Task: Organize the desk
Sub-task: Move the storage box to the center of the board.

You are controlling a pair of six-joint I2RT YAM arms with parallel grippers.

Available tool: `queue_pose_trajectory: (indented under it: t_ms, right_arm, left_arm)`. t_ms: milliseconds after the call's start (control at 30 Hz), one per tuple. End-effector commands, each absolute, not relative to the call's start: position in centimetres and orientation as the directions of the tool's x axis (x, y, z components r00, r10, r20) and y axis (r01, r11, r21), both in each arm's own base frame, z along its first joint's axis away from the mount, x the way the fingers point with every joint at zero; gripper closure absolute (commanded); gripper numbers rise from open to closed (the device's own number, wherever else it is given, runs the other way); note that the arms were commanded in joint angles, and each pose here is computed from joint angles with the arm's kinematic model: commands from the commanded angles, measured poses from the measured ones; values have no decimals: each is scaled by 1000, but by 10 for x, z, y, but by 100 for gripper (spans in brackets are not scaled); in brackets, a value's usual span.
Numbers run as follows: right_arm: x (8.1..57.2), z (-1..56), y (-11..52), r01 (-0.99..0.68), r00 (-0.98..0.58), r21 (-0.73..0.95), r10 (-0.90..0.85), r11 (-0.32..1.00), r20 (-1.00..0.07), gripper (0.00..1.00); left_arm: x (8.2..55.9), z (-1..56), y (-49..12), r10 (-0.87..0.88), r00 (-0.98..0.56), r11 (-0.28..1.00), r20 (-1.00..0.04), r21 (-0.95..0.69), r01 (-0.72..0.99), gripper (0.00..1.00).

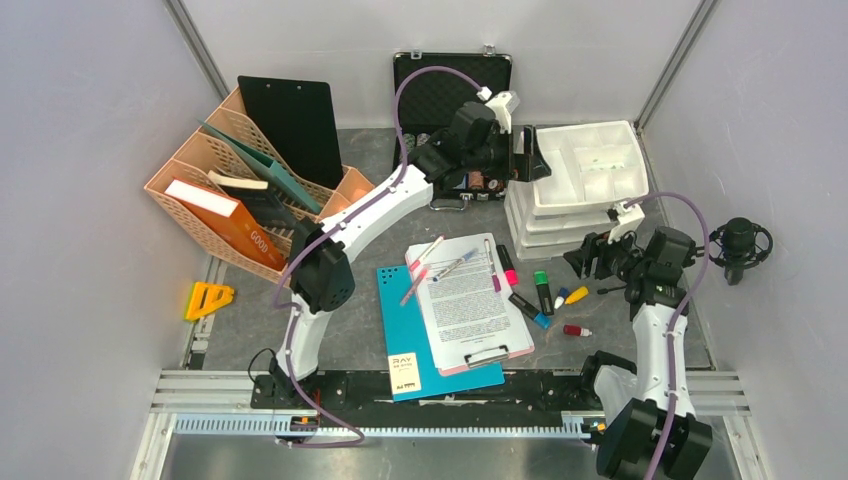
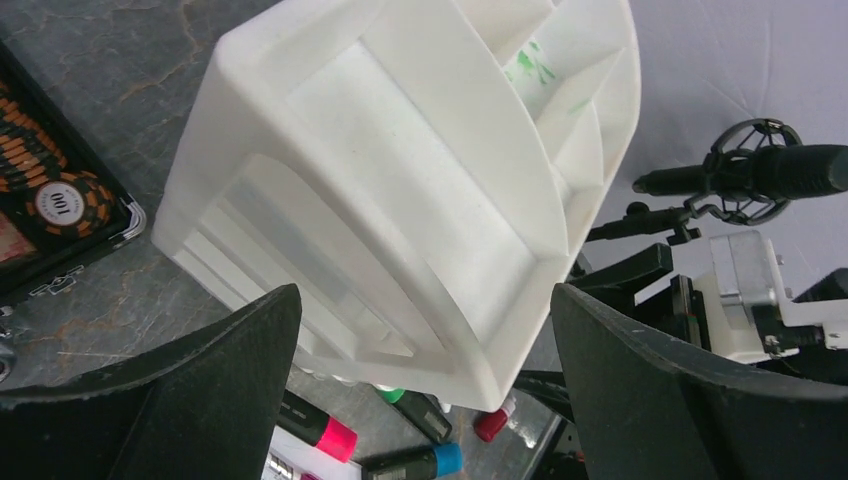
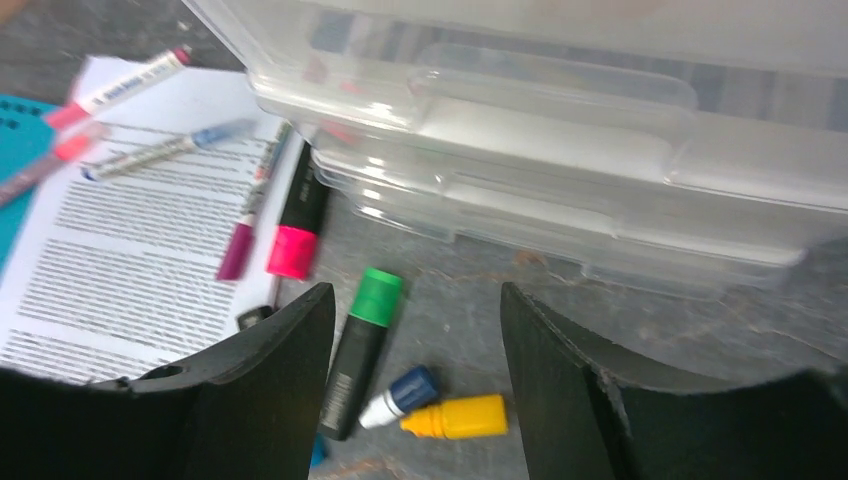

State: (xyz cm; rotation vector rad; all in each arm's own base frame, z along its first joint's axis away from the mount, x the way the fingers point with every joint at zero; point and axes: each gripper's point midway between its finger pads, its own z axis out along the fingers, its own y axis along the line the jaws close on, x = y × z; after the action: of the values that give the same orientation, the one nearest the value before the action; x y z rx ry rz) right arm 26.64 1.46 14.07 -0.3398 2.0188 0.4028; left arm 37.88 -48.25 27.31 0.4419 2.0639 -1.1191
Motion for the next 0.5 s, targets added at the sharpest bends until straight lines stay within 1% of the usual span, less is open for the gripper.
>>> queue_pose_trajectory:
  t_ms: [0,233,367,467]
  right_arm:
    - [278,170,35,-475,-336,257,97,842,-937,32]
    - [279,191,36,-484,-209,321,248,814,-946,27]
    - [275,201,34,-481,-164,412,383,774,-909,25]
    - [271,207,35,-500,-132,452,451,738,-883,25]
  left_arm:
    - [392,285,-482,-96,-639,618,-764,-549,563,1]
    - [400,275,-485,-63,-604,648,-795,-492,581,4]
    - [402,269,-486,-44,-593,654,-804,-472,592,6]
    - [403,264,-487,-31,-592,658,-805,-462,595,6]
